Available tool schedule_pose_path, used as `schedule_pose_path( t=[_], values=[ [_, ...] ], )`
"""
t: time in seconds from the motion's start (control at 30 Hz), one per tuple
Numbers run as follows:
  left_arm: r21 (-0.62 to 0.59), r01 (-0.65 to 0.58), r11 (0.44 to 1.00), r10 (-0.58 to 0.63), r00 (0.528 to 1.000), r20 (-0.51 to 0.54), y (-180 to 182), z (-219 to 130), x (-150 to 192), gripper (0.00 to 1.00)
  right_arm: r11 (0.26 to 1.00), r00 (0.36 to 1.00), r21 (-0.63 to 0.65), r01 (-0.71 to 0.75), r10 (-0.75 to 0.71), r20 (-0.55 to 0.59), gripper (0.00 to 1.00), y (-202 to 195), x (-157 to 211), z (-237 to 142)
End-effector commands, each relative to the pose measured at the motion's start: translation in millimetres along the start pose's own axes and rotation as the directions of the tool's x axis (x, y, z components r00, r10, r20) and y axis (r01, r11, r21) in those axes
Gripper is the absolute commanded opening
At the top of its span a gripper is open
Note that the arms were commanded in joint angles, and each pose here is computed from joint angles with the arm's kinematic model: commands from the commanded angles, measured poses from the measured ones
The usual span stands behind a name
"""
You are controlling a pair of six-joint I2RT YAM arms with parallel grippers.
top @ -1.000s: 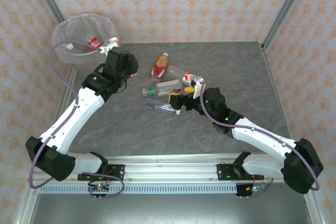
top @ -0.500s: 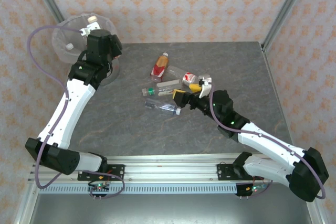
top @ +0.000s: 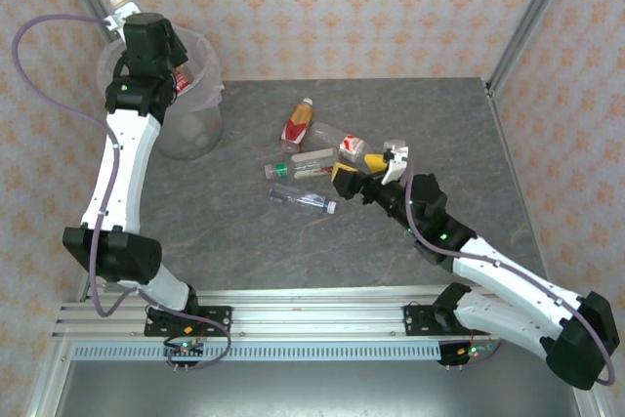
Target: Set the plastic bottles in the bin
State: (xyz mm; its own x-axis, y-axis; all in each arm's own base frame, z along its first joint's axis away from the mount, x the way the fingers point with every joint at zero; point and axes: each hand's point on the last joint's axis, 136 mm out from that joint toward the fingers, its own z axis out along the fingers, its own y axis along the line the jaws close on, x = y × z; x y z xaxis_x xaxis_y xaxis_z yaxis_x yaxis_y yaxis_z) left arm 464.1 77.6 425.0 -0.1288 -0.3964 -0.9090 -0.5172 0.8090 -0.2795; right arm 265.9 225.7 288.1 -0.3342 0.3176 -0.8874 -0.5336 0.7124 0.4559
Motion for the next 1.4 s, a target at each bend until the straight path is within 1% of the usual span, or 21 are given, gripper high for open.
schedule_pose_path(
  t=[0.0, 0.1, 0.17, 0.33, 0.37, 0.4, 0.6, 0.77, 0.87, 1.13, 1.23, 1.37],
  values=[
    [-0.018, -0.026, 1.0, 0.025, 0.998, -0.058, 9.8, 17.8, 4.5, 0.57, 1.0, 1.0, 0.026, 0.012, -0.013, 0.021, 0.99, -6.5, 0.7, -8.5],
    [-0.03, -0.004, 1.0, 0.0, 0.992, -0.127, 17.6, 43.9, 17.2, 0.56, 1.0, 1.0, 0.027, 0.01, -0.011, 0.024, 0.99, -7.2, 0.3, -15.5],
    [-0.046, -0.016, 0.999, 0.009, 0.987, -0.159, 21.2, 56.1, 23.1, 0.55, 0.999, 1.0, 0.031, 0.007, -0.008, 0.026, 0.99, -8.1, -0.1, -19.7],
    [-0.07, -0.03, 0.997, 0.015, 0.978, -0.209, 28.5, 82.5, 35.1, 0.55, 0.999, 1.0, 0.044, 0.007, -0.009, 0.029, 0.99, -11.4, 0.4, -27.4],
    [-0.068, -0.023, 0.997, 0.009, 0.979, -0.206, 29.0, 82.5, 32.0, 0.55, 0.999, 1.0, 0.045, 0.006, -0.007, 0.029, 0.99, -11.7, 0.4, -28.0],
    [-0.082, -0.033, 0.996, 0.013, 0.972, -0.234, 32.1, 96.7, 44.7, 0.55, 0.999, 1.0, 0.044, 0.006, -0.007, 0.027, 0.99, -11.4, 1.2, -28.0],
    [-0.114, -0.04, 0.993, 0.004, 0.955, -0.296, 42.2, 117.2, 65.3, 0.55, 0.999, 1.0, 0.052, 0.009, -0.011, 0.03, 0.99, -12.6, 0.4, -26.9],
    [-0.129, -0.056, 0.99, 0.011, 0.946, -0.325, 46.9, 125.3, 78.2, 0.57, 0.998, 0.999, 0.055, 0.02, -0.022, 0.027, 0.99, -12.3, -0.6, -25.3],
    [-0.154, -0.057, 0.986, 0.004, 0.946, -0.324, 51.3, 126.1, 79.5, 0.63, 0.998, 1.0, 0.058, 0.022, -0.023, 0.018, 0.99, -13.0, 1.6, -23.9],
    [-0.138, -0.046, 0.989, 0.0, 0.948, -0.318, 47.8, 117.4, 70.6, 0.83, 0.998, 1.0, 0.063, 0.022, -0.022, 0.003, 0.99, -14.6, 5.7, -20.1],
    [-0.114, -0.029, 0.993, -0.009, 0.949, -0.315, 42.8, 111.7, 65.5, 0.94, 0.997, 1.0, 0.067, 0.022, -0.022, -0.003, 0.99, -15.9, 7.6, -18.8],
    [-0.079, -0.006, 0.997, -0.02, 0.949, -0.316, 36.3, 103.3, 59.9, 1.0, 0.996, 1.0, 0.081, 0.024, -0.023, -0.019, 0.99, -19.1, 12.7, -15.3]
  ],
)
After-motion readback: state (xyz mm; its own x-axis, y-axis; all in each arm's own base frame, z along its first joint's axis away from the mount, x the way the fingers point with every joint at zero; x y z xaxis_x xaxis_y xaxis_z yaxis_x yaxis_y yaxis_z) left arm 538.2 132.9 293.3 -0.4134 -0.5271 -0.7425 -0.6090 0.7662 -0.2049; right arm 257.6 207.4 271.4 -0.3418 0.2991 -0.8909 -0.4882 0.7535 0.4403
